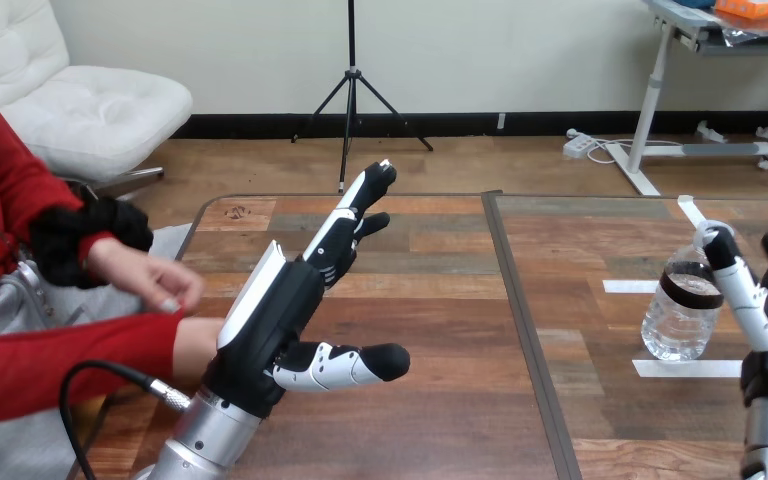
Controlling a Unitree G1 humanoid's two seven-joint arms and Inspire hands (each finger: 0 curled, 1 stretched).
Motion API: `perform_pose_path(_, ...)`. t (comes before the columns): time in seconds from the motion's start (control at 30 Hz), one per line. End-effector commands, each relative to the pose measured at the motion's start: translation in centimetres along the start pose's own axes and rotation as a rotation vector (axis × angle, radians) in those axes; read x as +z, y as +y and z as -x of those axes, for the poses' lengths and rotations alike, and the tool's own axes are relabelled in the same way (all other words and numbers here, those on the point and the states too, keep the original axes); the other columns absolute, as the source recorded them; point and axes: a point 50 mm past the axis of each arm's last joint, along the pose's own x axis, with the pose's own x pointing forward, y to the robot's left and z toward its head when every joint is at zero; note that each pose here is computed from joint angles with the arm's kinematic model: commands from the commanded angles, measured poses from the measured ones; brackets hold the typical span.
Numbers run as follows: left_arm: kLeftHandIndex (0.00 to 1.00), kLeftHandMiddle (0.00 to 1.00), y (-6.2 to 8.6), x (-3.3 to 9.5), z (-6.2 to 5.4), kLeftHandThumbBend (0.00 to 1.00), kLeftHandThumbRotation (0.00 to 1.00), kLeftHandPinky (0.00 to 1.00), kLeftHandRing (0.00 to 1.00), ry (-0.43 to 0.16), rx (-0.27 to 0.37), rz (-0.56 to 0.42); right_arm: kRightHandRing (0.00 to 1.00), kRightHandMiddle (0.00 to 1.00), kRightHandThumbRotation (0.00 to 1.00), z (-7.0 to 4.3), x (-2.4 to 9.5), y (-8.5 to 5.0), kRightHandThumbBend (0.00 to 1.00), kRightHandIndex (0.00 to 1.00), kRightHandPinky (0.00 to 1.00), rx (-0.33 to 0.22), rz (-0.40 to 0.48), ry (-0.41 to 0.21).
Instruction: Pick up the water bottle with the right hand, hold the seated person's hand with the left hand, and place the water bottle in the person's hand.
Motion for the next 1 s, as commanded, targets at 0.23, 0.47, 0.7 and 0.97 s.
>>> perform_pose_path(0.23,0.97,1.00,1.1,1.1,-1.0,1.00,0.70,0.90,0.98,-0.073,0.023,-0.032,1.00,1.00,0.61,-2.4,0.3,0.4,1.00,1.00,1.00,0.000,-0.004,0.038)
perform_pose_path(0.47,0.97,1.00,1.2,1.2,-0.9,1.00,0.69,0.90,0.98,-0.072,0.028,-0.013,1.00,1.00,0.63,-2.3,-0.4,0.3,1.00,1.00,1.00,0.003,0.031,0.093)
perform_pose_path(0.7,0.97,1.00,1.3,1.3,-0.8,1.00,0.68,0.90,0.98,-0.073,0.028,-0.011,1.00,1.00,0.64,-2.2,-0.9,0.3,1.00,1.00,1.00,0.005,0.049,0.134)
perform_pose_path(0.97,0.98,1.00,1.4,1.4,-0.7,1.00,0.70,0.90,0.98,-0.076,0.028,-0.013,1.00,1.00,0.62,-2.0,-1.3,0.4,1.00,1.00,1.00,0.005,0.064,0.167)
